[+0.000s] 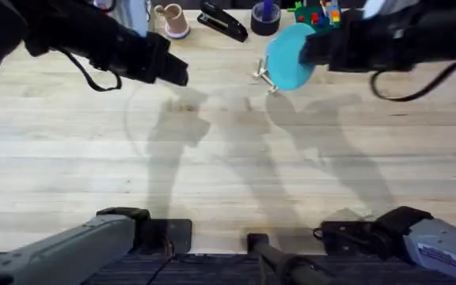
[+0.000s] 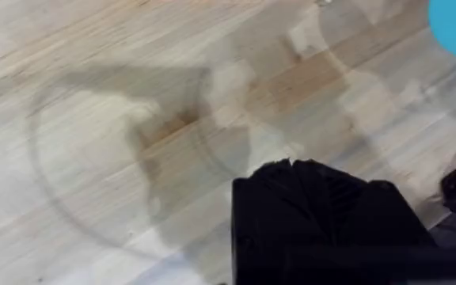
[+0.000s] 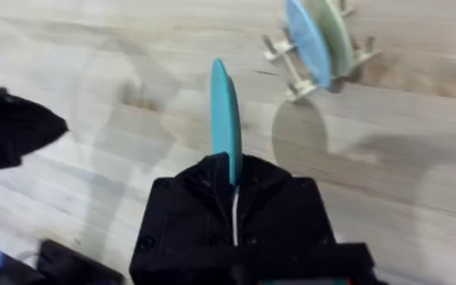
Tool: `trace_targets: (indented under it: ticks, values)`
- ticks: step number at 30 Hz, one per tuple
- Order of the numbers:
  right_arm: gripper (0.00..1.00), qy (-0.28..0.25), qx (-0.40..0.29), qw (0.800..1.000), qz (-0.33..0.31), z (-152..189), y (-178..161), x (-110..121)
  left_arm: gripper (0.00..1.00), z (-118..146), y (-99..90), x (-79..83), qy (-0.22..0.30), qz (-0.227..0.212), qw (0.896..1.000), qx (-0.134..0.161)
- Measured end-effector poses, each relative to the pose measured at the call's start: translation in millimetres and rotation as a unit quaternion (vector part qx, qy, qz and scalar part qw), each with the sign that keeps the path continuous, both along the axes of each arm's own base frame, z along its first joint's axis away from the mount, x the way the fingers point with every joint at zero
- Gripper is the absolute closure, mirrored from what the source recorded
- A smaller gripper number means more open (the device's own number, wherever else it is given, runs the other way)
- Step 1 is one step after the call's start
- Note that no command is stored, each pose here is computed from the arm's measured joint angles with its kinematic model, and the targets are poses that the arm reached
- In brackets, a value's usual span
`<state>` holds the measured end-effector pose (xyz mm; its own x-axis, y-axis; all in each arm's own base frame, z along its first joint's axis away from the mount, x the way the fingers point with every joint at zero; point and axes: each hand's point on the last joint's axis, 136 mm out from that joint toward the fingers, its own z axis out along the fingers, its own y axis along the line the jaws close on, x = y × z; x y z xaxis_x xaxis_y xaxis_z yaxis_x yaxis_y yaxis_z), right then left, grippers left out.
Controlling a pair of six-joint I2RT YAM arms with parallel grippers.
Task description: Pick up the plates from the table one by one and place each into a slot on the dish rack.
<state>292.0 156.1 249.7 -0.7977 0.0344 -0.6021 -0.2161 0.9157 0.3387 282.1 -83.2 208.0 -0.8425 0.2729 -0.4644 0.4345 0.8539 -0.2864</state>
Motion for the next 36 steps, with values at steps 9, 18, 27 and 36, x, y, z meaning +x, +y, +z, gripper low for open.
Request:
trace_targets:
  ticks: [9, 18, 27, 36]
  values:
    - [0.971, -0.048, -0.092, 0.991, 0.085, 40.2, -23.7, -12.2, 0.961, 13.3, -22.0, -16.6, -0.010, 0.014, 1.000, 0.019]
    - [0.971, -0.085, -0.174, 0.969, 0.156, 45.0, -33.0, -14.8, 0.961, 18.7, -33.1, -25.3, -0.018, 0.003, 1.000, 0.022]
    - [0.971, -0.102, -0.206, 0.956, 0.181, 45.3, -36.3, -13.2, 0.015, 18.5, -32.2, -24.8, -0.016, 0.010, 1.000, 0.022]
    - [0.972, -0.117, -0.234, 0.943, 0.208, 45.6, -38.1, -11.9, 0.007, 18.5, -32.2, -24.8, -0.016, 0.010, 1.000, 0.022]
